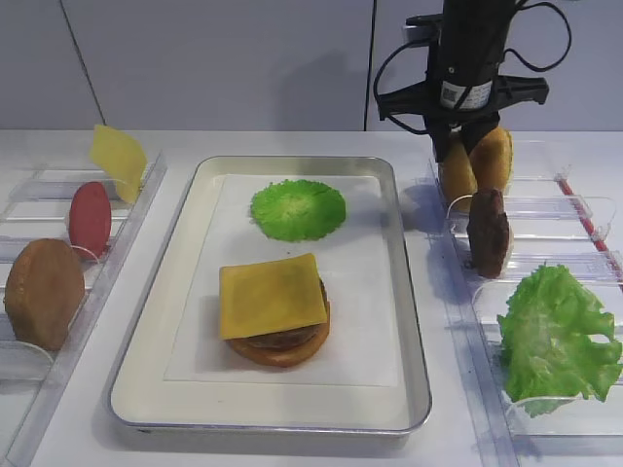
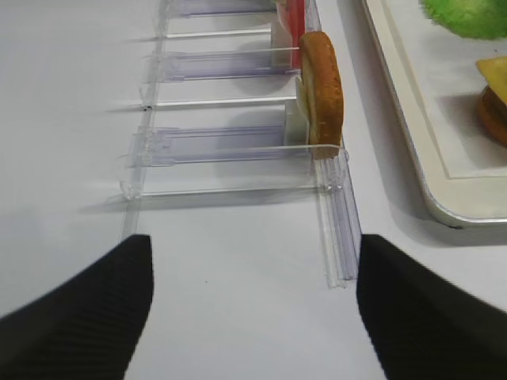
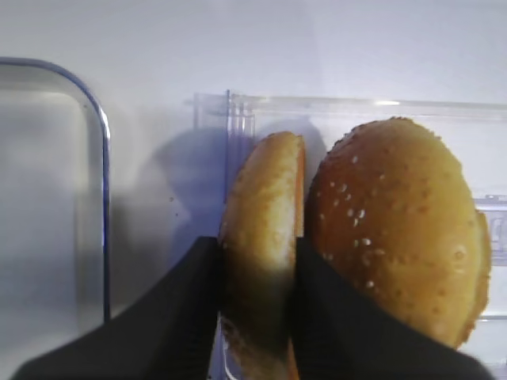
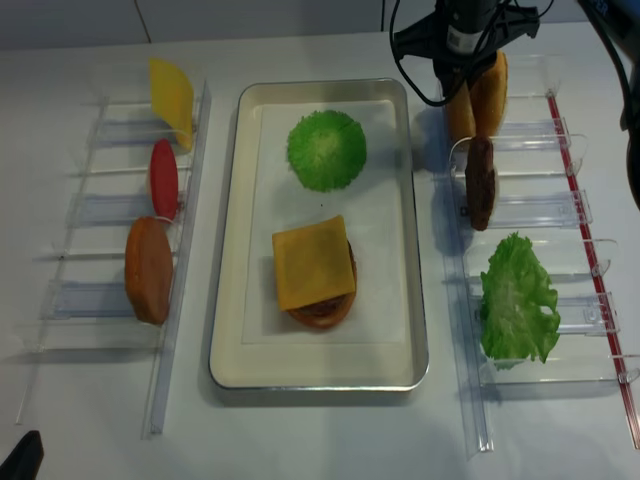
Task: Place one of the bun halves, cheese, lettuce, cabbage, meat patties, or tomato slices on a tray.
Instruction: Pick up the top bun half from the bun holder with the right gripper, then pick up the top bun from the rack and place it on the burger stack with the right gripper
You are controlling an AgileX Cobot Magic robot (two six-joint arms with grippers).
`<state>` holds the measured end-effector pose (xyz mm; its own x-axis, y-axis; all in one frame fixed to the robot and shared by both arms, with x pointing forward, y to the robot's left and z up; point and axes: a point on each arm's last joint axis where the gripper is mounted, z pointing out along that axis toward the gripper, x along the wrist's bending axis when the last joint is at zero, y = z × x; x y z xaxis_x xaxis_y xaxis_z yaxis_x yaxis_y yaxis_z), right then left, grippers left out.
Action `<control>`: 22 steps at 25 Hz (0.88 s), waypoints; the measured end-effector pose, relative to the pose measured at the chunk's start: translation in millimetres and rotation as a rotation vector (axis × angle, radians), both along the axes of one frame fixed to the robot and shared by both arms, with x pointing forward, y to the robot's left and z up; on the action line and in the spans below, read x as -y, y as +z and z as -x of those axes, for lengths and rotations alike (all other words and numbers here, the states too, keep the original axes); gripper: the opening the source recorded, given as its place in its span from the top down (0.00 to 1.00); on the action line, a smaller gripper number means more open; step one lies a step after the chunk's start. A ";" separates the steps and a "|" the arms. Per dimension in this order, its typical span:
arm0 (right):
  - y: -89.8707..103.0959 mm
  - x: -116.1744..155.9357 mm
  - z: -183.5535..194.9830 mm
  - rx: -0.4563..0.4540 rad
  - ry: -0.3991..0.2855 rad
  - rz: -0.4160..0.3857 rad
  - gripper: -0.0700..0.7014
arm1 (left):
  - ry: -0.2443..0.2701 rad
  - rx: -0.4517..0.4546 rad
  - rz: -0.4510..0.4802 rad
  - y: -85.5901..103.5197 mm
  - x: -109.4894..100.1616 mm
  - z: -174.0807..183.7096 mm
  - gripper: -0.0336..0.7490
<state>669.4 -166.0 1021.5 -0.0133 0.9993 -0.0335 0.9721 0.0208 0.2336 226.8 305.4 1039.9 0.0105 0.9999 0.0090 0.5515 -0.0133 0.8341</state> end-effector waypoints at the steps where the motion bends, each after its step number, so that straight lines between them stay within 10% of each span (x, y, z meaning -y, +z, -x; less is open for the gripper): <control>1: 4.0 -0.2 0.7 0.005 -0.001 -0.007 0.61 | 0.000 0.000 0.000 0.0 0.0 0.0 0.33; 14: 138.4 6.2 60.8 0.262 0.081 -0.218 0.61 | 0.000 0.000 0.000 0.0 0.0 0.0 0.33; 22: 155.3 31.8 145.0 0.249 0.154 -0.210 0.62 | 0.000 0.000 0.000 0.0 0.0 0.0 0.33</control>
